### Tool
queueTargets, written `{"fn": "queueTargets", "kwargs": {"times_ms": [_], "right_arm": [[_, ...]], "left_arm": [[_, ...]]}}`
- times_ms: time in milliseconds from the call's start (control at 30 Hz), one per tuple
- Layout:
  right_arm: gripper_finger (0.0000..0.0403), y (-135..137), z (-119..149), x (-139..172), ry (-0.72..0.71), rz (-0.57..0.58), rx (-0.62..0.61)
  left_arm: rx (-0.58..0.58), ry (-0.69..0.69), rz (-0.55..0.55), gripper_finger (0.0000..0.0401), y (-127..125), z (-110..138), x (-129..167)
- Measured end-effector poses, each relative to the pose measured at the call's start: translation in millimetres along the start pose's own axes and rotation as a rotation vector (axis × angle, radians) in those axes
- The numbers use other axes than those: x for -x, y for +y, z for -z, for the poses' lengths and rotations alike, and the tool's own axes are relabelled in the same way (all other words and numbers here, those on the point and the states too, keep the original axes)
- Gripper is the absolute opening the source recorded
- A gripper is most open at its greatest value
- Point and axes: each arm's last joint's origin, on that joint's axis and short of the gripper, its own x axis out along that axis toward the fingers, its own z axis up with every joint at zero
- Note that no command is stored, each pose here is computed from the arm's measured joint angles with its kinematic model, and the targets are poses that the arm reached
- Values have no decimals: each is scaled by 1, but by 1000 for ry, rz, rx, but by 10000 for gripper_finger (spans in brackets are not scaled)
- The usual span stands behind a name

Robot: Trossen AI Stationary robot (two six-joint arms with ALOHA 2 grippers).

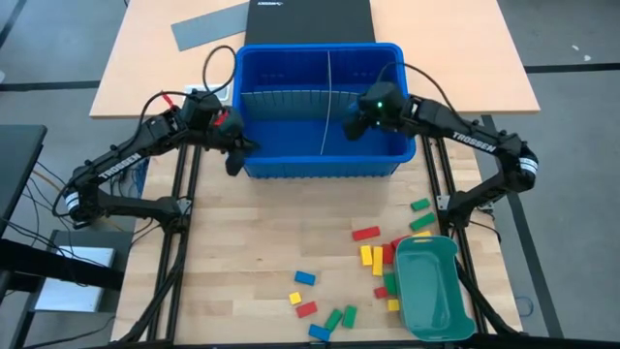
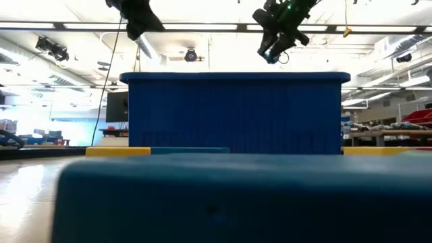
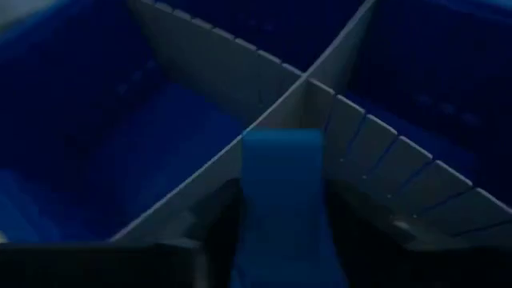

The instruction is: Sort Items/Unsort Items

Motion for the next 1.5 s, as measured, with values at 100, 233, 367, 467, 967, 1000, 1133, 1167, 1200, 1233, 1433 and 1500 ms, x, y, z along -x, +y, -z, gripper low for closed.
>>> {"fn": "queueTargets", "kwargs": {"times_ms": [100,233,367,467,967,1000,1133,1167,1200,1233,1433,1500], "right_arm": [[270,-5,-3,-2,4,-40,-48],[340,-7,-4,1,13,-89,-54],[354,-8,-3,5,17,-90,-52],[346,-8,-3,7,24,-111,-49],[301,-5,0,8,77,-230,53],[301,-5,1,8,86,-237,54],[304,-6,5,8,130,-250,66],[304,-6,6,8,137,-252,74],[304,-6,6,9,144,-253,81],[304,-6,7,9,149,-253,85],[299,-7,8,9,161,-261,111],[300,-6,8,9,161,-262,120]], "left_arm": [[-18,8,121,19,-11,0,-2],[-51,75,196,43,-28,5,-11],[-102,149,286,82,-51,9,-29],[-147,210,360,115,-72,13,-46],[-237,460,406,197,-165,57,-129],[-233,464,420,198,-172,61,-135],[-242,506,461,198,-198,79,-155],[-242,526,460,198,-204,85,-159],[-238,537,458,198,-210,90,-164],[-238,537,456,198,-215,95,-168],[-199,510,444,198,-244,116,-190],[-193,511,438,198,-250,123,-196]]}}
